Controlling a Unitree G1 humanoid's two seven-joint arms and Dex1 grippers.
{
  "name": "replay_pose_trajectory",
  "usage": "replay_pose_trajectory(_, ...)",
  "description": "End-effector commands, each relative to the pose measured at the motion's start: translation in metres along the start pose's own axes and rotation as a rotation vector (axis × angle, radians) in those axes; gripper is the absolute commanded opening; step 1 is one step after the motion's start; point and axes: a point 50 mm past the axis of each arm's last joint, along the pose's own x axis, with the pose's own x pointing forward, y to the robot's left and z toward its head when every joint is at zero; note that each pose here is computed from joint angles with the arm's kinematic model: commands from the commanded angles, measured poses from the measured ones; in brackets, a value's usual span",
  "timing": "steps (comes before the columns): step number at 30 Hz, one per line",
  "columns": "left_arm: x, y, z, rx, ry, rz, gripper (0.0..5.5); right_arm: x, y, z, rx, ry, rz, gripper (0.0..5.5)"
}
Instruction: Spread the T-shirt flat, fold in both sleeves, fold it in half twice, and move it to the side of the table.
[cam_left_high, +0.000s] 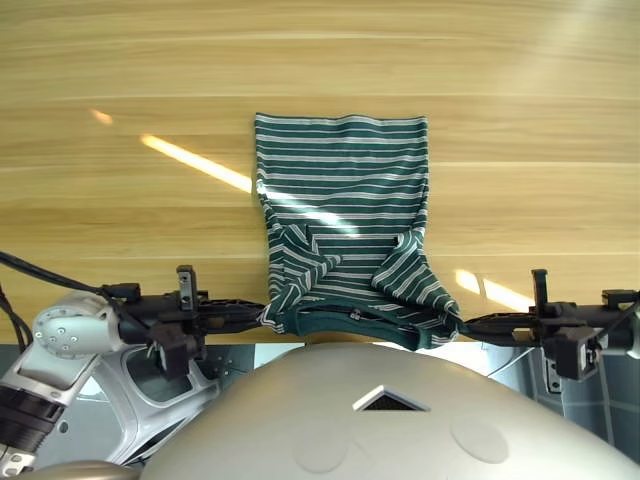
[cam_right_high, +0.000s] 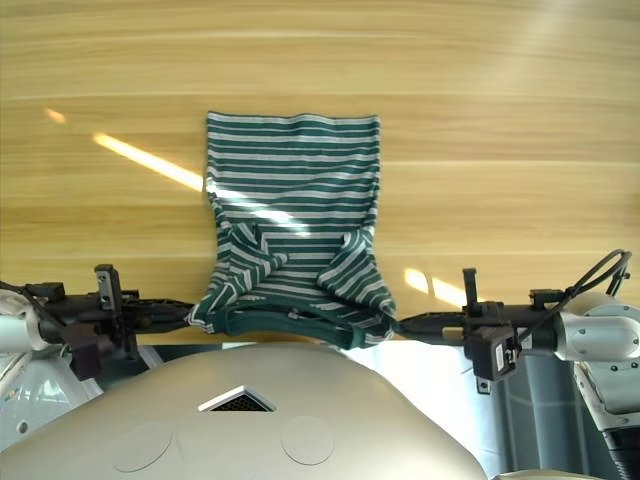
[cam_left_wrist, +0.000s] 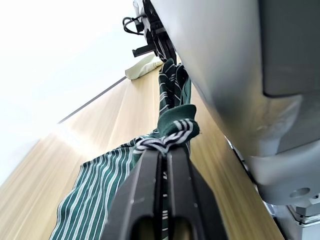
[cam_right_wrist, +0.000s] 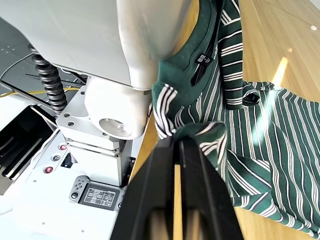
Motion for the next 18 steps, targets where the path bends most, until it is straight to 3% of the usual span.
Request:
replay_pose_trajectory(1,-0.005,0.016,-0.003,0.031,0.035,0.048,0.01,-0.005,-0.023,0.007,-0.076,0.004,-0.089,0.00)
replay_pose_trajectory(12,0.001,0.105,-0.033,0.184,0.127,0.340,0.01,-0.005,-0.145,-0.011,-0.171,0.173,-0.604,0.00)
replay_pose_trajectory(18,0.015,0.155,-0.074,0.220,0.264,0.420,0.01,0.015,-0.177,-0.035,-0.183,0.323,-0.666,0.00)
